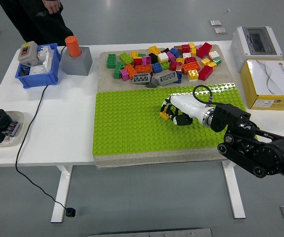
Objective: Pick up the button,place it on the desk,press the button,press the button
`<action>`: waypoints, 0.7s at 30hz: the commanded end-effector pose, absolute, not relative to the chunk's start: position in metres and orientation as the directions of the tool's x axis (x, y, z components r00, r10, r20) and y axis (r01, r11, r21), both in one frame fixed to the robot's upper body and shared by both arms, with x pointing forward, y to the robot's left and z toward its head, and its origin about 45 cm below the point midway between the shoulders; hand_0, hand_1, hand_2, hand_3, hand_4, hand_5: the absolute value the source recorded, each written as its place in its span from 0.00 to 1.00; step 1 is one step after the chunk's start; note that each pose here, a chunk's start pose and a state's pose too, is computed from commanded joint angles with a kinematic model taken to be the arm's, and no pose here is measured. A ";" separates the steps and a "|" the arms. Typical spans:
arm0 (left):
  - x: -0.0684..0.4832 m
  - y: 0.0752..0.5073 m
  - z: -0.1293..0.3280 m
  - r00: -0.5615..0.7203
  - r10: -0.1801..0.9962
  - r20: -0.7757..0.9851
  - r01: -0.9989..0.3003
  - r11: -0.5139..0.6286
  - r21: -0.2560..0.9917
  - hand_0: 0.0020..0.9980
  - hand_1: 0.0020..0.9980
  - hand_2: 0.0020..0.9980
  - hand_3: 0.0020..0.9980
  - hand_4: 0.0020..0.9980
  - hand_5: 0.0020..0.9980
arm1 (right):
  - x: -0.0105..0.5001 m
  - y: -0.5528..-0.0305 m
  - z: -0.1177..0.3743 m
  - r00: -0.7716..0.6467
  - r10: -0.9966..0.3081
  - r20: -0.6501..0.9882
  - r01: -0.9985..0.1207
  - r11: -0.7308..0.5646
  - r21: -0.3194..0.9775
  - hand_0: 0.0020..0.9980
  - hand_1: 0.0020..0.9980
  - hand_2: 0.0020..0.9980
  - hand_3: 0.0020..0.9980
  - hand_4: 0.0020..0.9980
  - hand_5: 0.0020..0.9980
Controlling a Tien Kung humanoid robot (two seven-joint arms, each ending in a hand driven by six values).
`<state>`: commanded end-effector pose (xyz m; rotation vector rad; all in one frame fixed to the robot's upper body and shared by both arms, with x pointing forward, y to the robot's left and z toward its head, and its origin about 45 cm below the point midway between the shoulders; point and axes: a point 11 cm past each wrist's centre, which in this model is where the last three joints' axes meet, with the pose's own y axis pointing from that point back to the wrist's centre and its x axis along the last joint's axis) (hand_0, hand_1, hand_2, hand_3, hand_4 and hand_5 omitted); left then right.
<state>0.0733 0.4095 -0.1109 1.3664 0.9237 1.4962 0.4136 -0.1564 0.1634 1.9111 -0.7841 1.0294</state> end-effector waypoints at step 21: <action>0.078 0.410 -0.110 -0.007 0.942 0.336 -0.134 -0.334 0.933 0.67 0.65 0.69 0.76 0.75 0.49 | 0.420 -0.160 0.165 0.455 -0.135 0.880 -0.816 -0.459 0.351 0.30 0.42 0.59 0.66 0.34 0.09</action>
